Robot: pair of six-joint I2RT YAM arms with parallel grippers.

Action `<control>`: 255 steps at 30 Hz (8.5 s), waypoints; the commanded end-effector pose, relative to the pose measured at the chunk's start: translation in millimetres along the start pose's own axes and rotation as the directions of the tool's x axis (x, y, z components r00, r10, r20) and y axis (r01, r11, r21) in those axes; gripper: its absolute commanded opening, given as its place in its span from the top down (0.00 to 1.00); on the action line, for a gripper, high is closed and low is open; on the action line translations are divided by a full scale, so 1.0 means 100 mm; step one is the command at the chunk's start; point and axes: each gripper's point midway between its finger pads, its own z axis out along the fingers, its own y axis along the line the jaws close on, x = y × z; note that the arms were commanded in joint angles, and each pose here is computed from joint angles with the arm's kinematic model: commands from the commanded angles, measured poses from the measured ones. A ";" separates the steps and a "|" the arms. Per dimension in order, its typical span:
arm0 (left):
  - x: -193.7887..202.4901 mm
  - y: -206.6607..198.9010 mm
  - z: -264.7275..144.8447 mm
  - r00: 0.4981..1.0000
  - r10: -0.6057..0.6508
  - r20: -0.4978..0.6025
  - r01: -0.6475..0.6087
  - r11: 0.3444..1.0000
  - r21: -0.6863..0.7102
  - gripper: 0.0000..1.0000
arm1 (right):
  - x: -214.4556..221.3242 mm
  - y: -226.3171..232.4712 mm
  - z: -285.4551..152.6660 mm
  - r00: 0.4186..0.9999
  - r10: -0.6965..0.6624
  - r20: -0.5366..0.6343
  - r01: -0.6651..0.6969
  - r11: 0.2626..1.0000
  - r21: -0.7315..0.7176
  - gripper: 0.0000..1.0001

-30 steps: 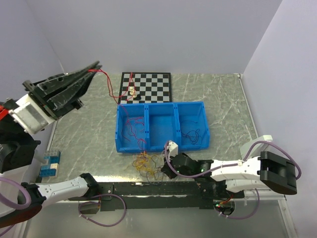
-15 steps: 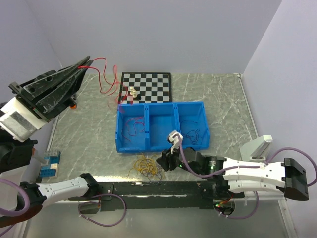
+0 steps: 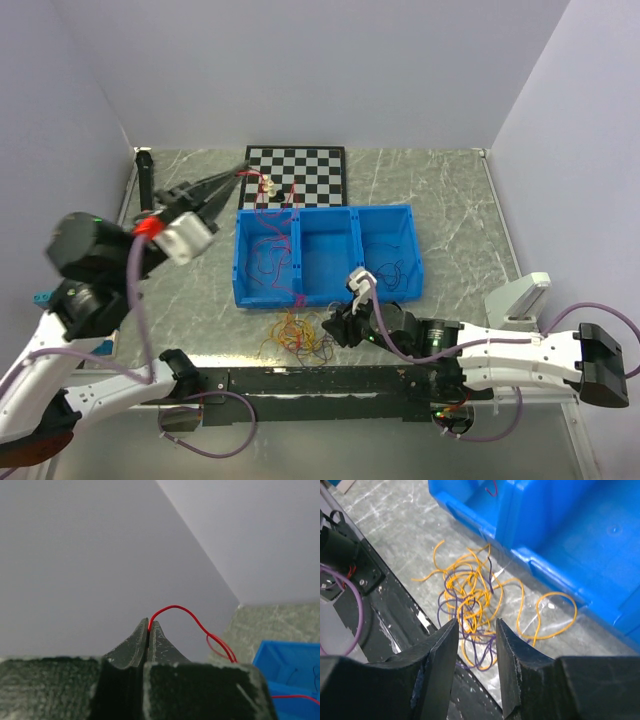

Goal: Untangle the cables

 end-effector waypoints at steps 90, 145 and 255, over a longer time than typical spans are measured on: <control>2.56 -2.89 -1.60 0.771 0.207 -0.602 0.440 0.510 0.739 0.30 | 0.36 -0.34 -0.17 0.985 0.170 0.022 -0.171 0.980 0.098 0.39; 2.83 -3.72 -1.64 0.878 0.192 -0.439 0.297 0.500 0.813 0.99 | -0.35 0.04 -0.45 0.989 0.124 0.079 -0.124 0.992 -0.004 1.00; 2.41 -3.69 -1.28 0.752 -0.240 -0.614 0.633 0.520 0.573 0.44 | -5.05 0.99 -3.53 0.383 -0.302 0.873 0.367 0.917 0.156 1.00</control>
